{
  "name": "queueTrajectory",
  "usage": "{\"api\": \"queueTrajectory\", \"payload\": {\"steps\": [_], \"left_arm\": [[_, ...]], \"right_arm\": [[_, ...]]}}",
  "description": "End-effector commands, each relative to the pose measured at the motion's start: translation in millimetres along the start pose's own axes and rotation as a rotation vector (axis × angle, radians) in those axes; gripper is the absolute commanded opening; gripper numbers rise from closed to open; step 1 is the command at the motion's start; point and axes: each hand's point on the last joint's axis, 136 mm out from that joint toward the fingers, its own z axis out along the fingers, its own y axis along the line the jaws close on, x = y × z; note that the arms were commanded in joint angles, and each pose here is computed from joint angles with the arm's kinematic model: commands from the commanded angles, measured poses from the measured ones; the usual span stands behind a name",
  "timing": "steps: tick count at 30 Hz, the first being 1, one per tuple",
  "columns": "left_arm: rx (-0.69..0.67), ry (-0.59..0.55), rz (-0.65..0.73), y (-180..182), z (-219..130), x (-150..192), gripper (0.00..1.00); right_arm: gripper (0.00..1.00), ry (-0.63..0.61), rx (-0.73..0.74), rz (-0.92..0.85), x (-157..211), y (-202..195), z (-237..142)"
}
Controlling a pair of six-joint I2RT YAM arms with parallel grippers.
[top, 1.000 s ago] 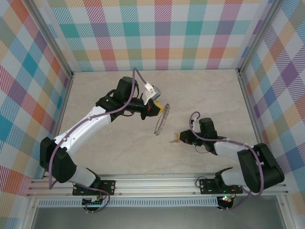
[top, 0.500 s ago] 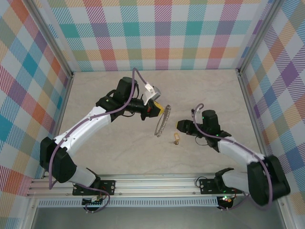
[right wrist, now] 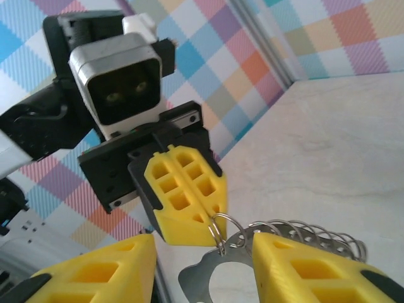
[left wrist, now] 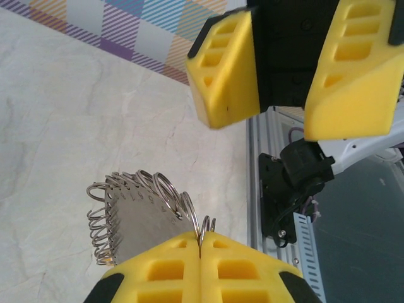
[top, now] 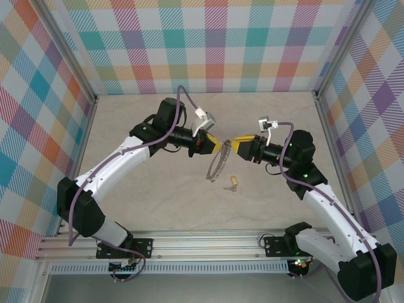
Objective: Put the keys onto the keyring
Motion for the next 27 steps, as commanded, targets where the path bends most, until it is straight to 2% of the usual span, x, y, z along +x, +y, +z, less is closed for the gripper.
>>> {"api": "queueTrajectory", "payload": {"steps": [1,5,16,27], "left_arm": [[0.08,-0.035,0.037,-20.8,-4.3,-20.2,0.0],[0.085,-0.039,0.043,-22.5,-5.1,-23.7,0.0],[0.088,-0.043,0.047,-22.7,-5.2,-27.9,0.0],[0.097,-0.051,0.054,-25.3,-6.8,-30.8,0.0]], "right_arm": [[0.4,-0.001,-0.125,-0.051,-14.4,30.5,-1.2],[0.37,-0.001,-0.156,-0.044,-16.1,36.7,-1.3],[0.37,0.003,-0.188,-0.026,-15.2,37.7,7.5],[0.36,0.023,-0.16,-0.001,-8.0,20.1,21.5]]}}
